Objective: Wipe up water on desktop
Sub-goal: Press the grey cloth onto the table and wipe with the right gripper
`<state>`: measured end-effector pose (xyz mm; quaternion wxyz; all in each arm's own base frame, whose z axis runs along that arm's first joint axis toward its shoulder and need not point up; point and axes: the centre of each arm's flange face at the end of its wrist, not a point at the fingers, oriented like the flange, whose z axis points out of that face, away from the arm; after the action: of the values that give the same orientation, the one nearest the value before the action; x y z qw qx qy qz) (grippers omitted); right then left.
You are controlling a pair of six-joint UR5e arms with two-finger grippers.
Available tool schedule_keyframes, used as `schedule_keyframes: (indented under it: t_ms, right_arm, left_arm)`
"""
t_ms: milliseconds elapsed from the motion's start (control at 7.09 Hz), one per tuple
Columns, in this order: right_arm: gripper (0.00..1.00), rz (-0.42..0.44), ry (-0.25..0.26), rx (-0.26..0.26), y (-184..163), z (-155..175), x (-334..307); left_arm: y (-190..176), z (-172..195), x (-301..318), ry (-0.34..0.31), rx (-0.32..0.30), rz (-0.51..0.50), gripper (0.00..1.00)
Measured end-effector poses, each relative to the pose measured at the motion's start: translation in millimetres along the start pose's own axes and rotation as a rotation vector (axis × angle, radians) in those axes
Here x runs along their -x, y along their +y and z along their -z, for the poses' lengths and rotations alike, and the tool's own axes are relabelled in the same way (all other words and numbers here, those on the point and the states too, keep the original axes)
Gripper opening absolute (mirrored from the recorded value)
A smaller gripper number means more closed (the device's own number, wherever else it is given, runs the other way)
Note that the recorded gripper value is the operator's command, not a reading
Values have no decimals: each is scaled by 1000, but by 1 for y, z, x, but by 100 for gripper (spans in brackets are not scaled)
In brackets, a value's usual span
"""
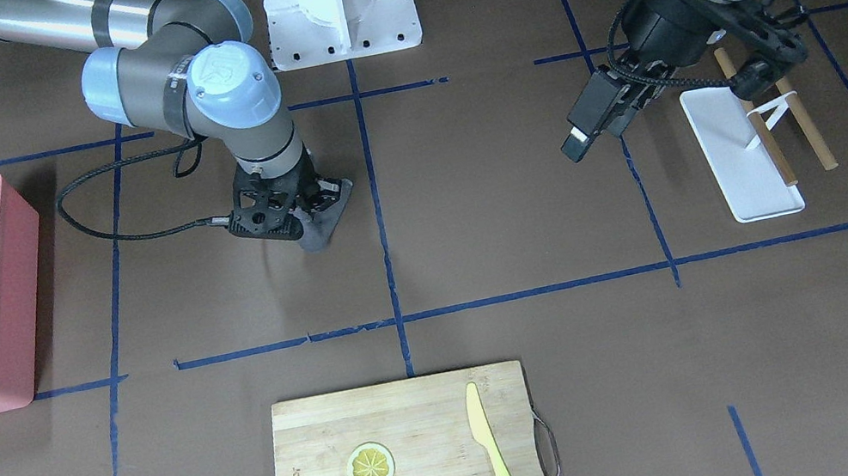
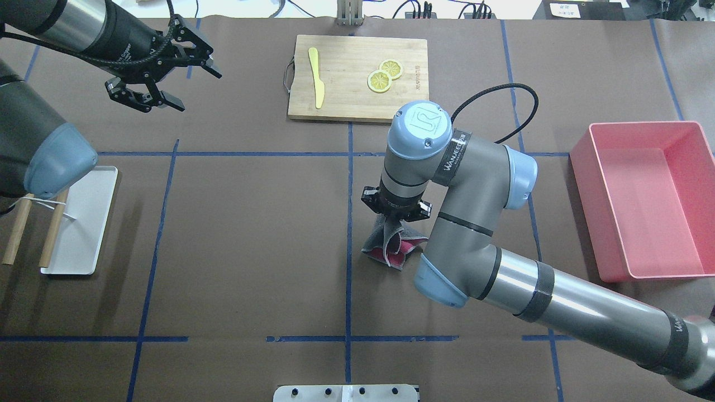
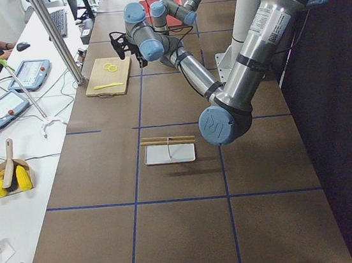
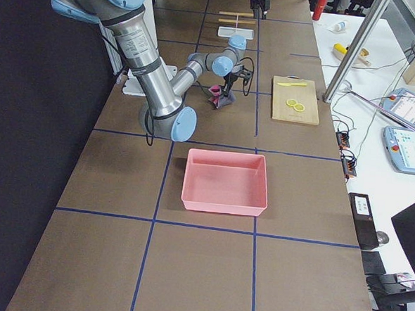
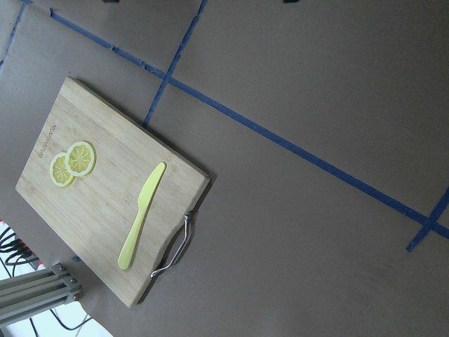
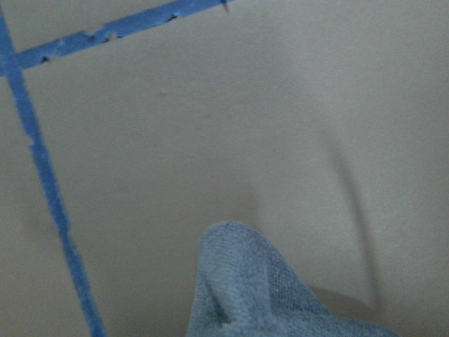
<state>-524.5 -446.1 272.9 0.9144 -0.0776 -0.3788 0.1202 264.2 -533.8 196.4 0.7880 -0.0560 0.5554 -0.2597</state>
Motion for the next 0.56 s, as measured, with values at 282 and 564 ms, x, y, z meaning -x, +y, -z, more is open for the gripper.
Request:
schedule_keyframes:
  t_ms: [282, 564]
  right_arm:
    - [0, 81, 25, -8, -17, 12, -93]
    - [0, 115, 51, -11, -28, 13, -134]
  left_arm:
    - [-3, -3, 1, -7, -2, -5, 87]
    - [-6, -5, 3, -13, -2, -26, 87]
